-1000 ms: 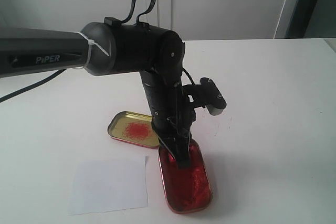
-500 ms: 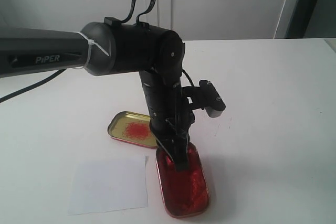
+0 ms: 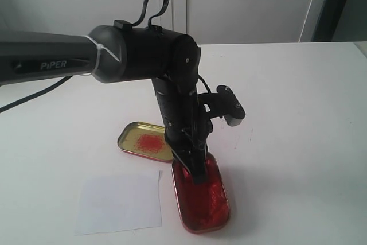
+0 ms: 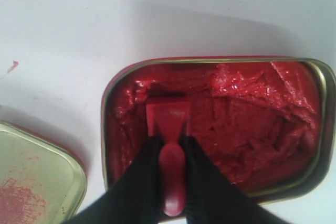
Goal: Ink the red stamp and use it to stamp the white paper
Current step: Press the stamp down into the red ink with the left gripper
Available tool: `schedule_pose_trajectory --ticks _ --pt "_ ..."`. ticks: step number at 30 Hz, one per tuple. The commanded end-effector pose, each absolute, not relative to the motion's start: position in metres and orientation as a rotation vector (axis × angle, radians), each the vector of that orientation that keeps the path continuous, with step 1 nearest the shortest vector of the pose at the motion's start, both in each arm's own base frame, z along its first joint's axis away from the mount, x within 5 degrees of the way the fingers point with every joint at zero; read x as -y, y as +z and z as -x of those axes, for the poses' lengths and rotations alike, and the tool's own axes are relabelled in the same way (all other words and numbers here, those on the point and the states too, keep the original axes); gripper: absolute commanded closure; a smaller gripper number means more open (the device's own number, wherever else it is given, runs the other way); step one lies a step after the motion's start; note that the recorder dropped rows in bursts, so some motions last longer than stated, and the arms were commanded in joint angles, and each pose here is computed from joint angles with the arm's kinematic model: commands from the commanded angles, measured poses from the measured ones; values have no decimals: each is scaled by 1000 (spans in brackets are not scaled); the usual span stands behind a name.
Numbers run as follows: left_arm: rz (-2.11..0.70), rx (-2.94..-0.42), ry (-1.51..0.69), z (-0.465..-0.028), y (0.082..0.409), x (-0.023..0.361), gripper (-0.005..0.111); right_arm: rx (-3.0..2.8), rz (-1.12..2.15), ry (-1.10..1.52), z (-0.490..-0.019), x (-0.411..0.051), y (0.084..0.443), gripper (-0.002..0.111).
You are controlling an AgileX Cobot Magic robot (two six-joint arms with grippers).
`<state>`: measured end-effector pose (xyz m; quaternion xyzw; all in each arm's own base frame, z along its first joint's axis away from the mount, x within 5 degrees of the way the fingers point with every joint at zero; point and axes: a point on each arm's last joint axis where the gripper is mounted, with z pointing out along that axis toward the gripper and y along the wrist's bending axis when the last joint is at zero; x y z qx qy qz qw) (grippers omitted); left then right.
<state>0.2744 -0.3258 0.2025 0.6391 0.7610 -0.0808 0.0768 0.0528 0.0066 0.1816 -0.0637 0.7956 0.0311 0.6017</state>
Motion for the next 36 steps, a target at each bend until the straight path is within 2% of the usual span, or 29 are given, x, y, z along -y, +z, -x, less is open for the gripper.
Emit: schedule_pose_trajectory --ticks 1,9,18,36 --pt "-1886 -2298 -289 -273 209 326 107 -1826 144 67 -53 -6 182 108" --pt "-1882 -2309 -300 -274 206 326 107 -1826 144 67 -53 -6 182 108" --pt "-1721 -2415 -492 -290 209 314 107 -1826 144 67 -53 -6 182 108" --pt "-1701 -2448 -552 -290 199 317 107 -1826 144 67 -53 -6 182 108"
